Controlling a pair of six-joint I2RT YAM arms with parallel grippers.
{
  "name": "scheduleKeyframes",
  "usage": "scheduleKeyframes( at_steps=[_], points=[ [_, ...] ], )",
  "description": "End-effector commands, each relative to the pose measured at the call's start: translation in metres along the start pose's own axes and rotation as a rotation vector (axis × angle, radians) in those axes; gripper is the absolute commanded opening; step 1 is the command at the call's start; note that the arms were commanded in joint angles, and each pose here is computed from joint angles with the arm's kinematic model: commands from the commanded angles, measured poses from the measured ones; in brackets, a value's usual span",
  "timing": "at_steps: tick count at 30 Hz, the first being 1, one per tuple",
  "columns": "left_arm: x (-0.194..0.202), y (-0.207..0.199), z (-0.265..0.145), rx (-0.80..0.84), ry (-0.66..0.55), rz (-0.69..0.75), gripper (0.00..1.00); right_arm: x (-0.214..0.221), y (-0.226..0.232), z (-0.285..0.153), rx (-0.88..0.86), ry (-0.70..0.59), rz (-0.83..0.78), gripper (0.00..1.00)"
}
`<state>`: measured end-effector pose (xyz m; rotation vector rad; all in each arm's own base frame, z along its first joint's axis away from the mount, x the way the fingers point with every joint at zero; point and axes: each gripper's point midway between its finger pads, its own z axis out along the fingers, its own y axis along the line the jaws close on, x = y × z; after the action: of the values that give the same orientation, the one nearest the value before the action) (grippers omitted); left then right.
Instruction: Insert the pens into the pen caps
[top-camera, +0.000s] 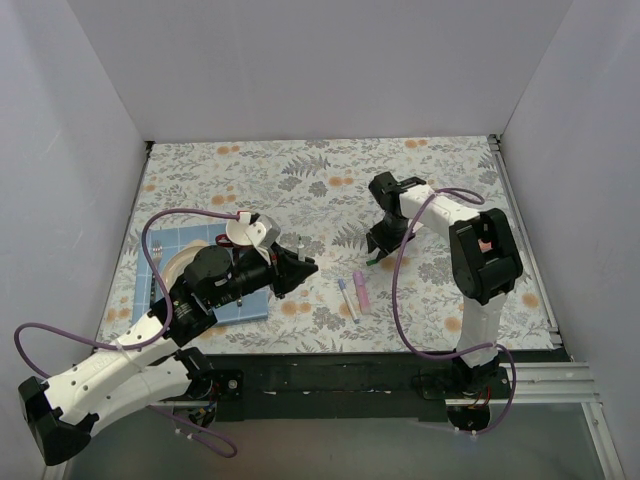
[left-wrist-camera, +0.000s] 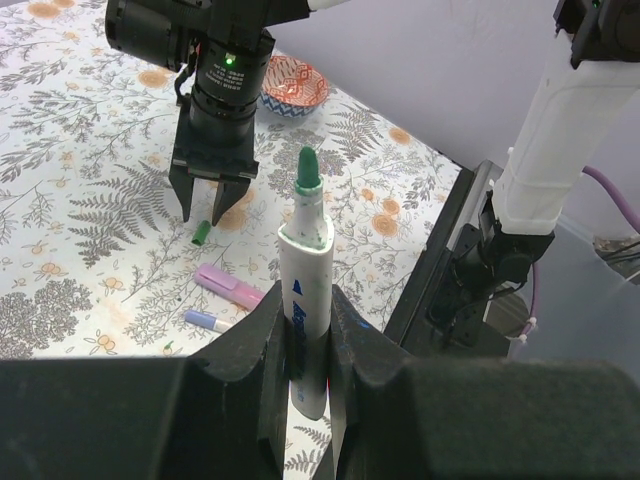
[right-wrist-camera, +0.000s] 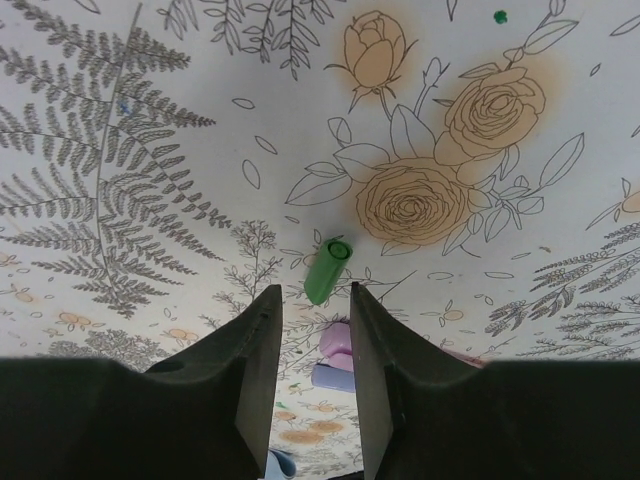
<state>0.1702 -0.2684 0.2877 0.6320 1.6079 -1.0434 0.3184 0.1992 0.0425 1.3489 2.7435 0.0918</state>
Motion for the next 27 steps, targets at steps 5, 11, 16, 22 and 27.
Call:
scheduleKeyframes(
  at_steps=[5, 11, 16, 22, 27],
  points=[
    [-0.007, -0.005, -0.007, 0.020, -0.026, 0.027, 0.00, 0.007, -0.010, 0.015, 0.063, 0.044, 0.062, 0.39],
    [-0.008, -0.006, -0.008, 0.021, -0.034, 0.029, 0.00, 0.007, -0.030, 0.027, 0.142, 0.029, 0.082, 0.38],
    [-0.010, -0.006, -0.009, 0.020, -0.042, 0.032, 0.00, 0.007, -0.040, 0.040, 0.175, 0.021, 0.092, 0.36],
    [-0.009, -0.004, -0.009, 0.012, -0.043, 0.038, 0.00, 0.005, -0.052, 0.047, 0.214, -0.024, 0.088, 0.32],
    [-0.010, -0.002, -0.009, 0.000, -0.046, 0.039, 0.00, 0.010, -0.066, 0.057, 0.213, -0.034, 0.045, 0.29]
  ],
)
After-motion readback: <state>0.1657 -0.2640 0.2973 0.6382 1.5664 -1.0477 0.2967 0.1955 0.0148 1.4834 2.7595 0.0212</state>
